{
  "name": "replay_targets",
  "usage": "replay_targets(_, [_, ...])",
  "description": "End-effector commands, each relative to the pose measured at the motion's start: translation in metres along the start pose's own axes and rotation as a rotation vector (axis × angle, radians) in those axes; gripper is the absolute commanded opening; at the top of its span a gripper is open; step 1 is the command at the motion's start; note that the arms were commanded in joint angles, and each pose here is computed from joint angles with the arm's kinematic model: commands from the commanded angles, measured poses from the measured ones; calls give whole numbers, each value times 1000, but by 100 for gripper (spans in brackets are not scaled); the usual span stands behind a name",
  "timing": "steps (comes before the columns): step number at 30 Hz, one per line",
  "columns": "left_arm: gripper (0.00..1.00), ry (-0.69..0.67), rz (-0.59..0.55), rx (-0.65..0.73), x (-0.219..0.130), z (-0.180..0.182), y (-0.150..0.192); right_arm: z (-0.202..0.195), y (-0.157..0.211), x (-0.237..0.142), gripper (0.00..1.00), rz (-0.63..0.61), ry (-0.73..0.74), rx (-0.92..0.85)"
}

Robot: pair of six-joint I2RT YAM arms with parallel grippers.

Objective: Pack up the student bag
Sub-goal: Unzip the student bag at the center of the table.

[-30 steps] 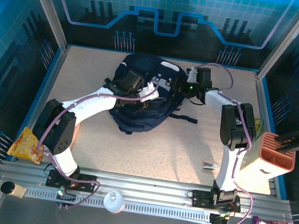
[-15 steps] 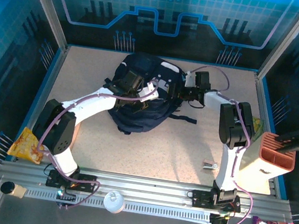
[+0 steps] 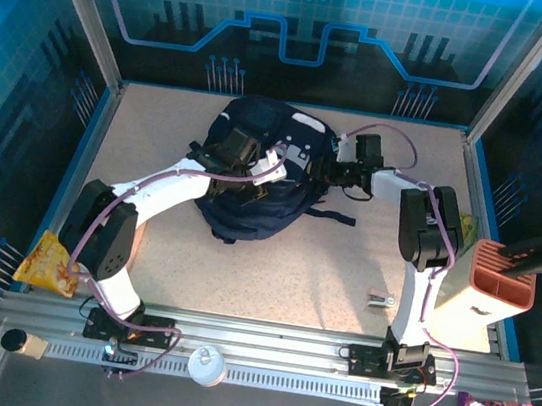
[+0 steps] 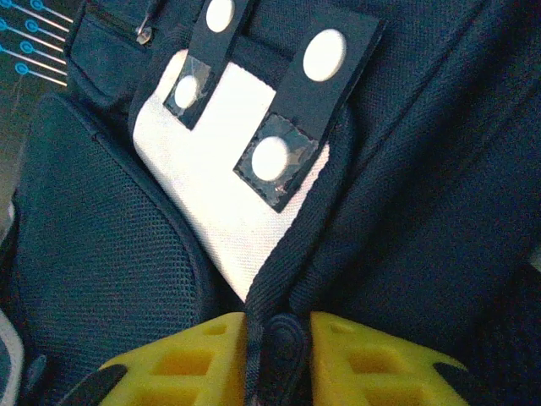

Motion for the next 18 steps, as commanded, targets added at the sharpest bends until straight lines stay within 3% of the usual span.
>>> replay_targets(1, [15,-25,-71,-29,-14,6,-11,11,8,-8,17,42,-40,10])
replay_targets(11, [14,-35,-83,-132,-18,15,-18,35,4,-35,0,-57,-74,-33])
replay_targets(18, [15,37,-138,-269,-17,20,-37,58,9,-63,0,-151,-111,-60])
Point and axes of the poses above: each hand's point on the last joint's axis, 136 mm out from that joint toward the fingers, its own x axis out along the fingers, its own z axis along the line the jaws close on, y = z × x, the point moved 9 cm from there along -x, back along the fingers, and after that the axes turned 3 degrees about x, right-handed, at the moved point
